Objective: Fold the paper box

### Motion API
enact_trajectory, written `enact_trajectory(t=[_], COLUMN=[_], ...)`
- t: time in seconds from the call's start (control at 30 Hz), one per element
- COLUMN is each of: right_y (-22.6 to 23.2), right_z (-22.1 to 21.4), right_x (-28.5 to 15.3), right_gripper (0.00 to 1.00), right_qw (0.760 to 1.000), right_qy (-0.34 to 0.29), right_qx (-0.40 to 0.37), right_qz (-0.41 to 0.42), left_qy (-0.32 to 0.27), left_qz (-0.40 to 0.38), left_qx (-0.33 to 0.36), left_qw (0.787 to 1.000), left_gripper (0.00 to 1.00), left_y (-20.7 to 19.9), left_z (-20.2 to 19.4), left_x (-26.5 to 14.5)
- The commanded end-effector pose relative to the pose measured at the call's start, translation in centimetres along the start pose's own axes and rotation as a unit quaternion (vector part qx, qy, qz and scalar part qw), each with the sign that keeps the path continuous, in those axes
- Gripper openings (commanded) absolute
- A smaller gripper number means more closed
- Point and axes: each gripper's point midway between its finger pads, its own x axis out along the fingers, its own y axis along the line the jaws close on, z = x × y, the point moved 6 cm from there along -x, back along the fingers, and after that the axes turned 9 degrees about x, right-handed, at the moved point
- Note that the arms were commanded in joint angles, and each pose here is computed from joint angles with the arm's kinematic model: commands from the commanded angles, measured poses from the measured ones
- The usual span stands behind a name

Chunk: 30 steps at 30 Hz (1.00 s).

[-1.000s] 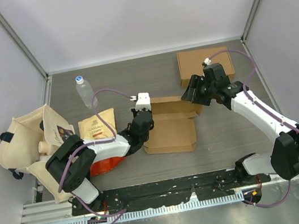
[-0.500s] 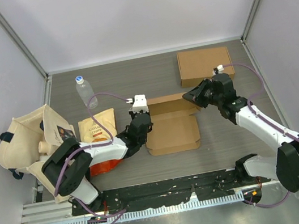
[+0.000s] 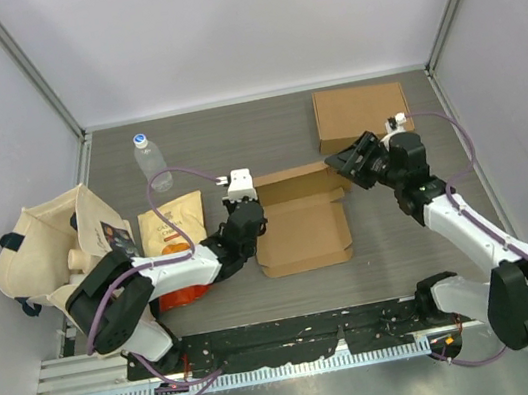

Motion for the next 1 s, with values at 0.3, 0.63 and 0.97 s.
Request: enact_trajectory(t=[0.3, 0.63, 0.97], right_y=[-5.5, -7.2, -8.2], right_z=[-2.4, 0.0, 0.0], right_x=[-2.0, 1.2, 3.2], right_gripper=[0.16, 0.01, 0.01], right_qw=[0.974, 0.936, 0.936], right_qy=[-0.038, -0.122, -0.127], right_qx=[-0.202, -0.263, -0.271], right_qz=[-0.096, -0.198, -0.186], left_qy=[-0.027, -0.021, -0.024], left_qz=[0.039, 0.038, 0.023], left_qx=[-0.033, -0.029, -0.053], left_qw=[0.998, 0.999, 0.998], left_gripper=[0.00, 0.00, 0.00], left_y=[0.6, 0.8, 0.3], left_z=[1.9, 1.4, 2.0], left_x=[0.0, -0.1, -0.2])
